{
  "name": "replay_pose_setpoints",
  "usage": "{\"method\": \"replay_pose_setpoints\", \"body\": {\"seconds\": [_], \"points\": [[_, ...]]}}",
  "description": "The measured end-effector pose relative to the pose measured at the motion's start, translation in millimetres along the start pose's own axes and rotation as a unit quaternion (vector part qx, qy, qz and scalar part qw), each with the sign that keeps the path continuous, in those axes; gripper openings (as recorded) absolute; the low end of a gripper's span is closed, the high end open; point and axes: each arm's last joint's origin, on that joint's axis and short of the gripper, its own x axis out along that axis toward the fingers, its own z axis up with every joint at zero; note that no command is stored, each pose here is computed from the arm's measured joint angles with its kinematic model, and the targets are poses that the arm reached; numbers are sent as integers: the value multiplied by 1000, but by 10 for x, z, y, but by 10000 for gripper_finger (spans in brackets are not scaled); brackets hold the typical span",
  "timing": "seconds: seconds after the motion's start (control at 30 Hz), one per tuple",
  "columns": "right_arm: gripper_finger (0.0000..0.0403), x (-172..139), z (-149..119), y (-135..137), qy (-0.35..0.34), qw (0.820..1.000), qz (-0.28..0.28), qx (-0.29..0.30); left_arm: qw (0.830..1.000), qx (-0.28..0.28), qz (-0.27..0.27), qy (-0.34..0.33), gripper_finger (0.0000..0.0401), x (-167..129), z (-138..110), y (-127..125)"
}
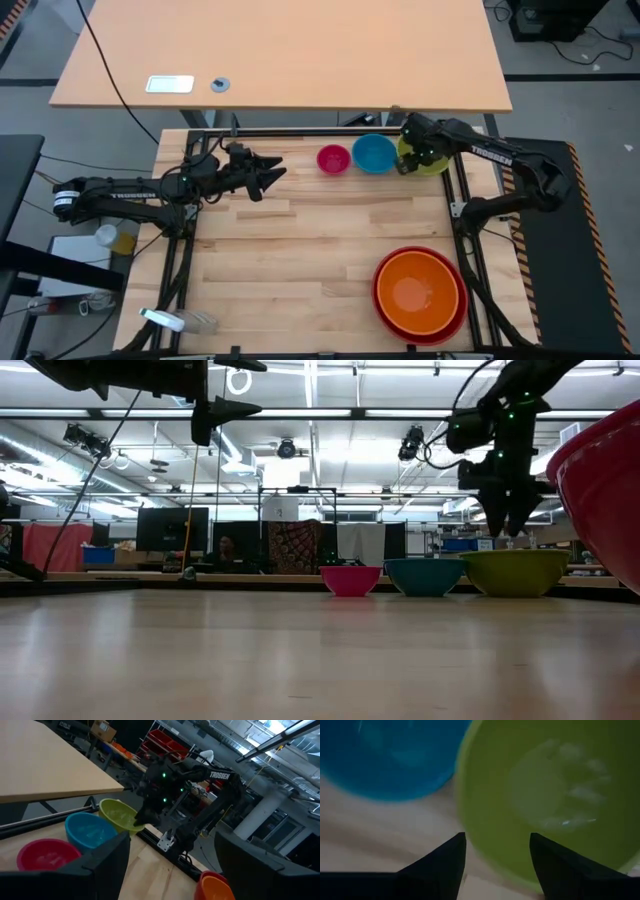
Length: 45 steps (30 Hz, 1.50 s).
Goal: Nest bowls inside each other
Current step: Stack the green bowl on top of the orange bowl
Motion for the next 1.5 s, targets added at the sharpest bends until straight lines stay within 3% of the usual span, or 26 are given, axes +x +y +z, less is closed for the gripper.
{"method": "replay_pose_setpoints", "body": {"seconds": [0.23,0.5,0.7,0.87,1.3,1.5], "points": [[215,-61,52,311,23,991,-45,-122,1000,0,1,1,293,0,-2,1],[219,18,316,370,74,975,-66,-200,1000,1,4,6,293,0,-11,7],[212,312,366,346,162,958,-91,-220,1000,1,4,7,293,0,-13,8],[206,443,385,370,184,948,-102,-239,1000,1,4,7,293,0,-14,9],[187,475,380,363,194,953,-62,-226,1000,-4,4,7,293,0,-14,9],[134,504,352,378,195,952,-60,-227,1000,-10,5,9,293,0,-16,11]]}}
